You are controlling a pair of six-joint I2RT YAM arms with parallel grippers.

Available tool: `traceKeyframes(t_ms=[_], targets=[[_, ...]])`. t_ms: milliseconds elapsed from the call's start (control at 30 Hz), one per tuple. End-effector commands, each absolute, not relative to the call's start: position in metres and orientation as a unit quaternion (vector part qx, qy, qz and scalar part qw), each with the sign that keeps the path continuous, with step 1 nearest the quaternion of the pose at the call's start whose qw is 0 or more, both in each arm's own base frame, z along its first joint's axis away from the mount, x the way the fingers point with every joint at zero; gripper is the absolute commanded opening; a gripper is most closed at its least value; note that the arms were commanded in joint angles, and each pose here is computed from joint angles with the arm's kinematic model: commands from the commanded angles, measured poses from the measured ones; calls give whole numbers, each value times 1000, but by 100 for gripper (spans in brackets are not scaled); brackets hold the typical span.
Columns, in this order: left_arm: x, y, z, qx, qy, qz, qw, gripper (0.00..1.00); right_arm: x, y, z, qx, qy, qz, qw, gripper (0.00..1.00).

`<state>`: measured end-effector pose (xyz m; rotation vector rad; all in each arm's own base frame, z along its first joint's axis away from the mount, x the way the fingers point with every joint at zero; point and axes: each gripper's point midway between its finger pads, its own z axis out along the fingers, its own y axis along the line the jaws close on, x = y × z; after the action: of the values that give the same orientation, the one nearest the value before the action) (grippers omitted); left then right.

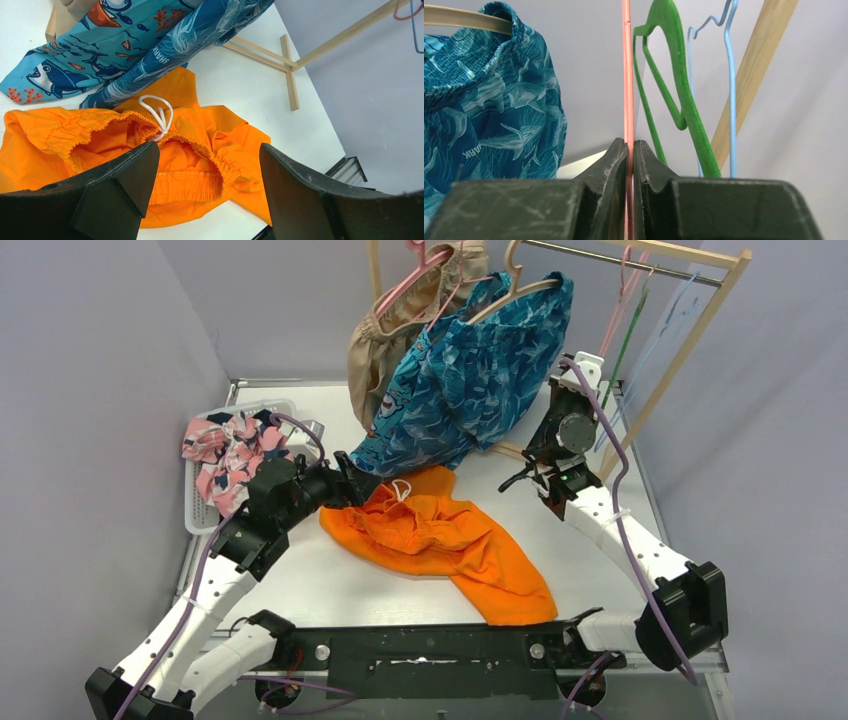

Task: Remove the shorts from the hanger
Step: Place the hanger on the clothes rod.

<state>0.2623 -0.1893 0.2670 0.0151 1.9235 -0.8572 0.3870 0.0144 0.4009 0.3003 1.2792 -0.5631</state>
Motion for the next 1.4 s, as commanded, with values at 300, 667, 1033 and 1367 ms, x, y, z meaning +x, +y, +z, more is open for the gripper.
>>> traceKeyframes(t_ms=[300,667,1033,1367], targets=[[261,-193,290,13,769,-374,519,73,391,10,393,181,597,-206,754,0],[262,-195,293,16,769,-378,515,73,383,32,397,160,668,-106,719,55],[264,-196,284,12,778,-373,505,73,351,66,396,117,718,29,686,84],[265,-192,278,3,784,-362,504,73,300,92,374,63,737,144,657,97]])
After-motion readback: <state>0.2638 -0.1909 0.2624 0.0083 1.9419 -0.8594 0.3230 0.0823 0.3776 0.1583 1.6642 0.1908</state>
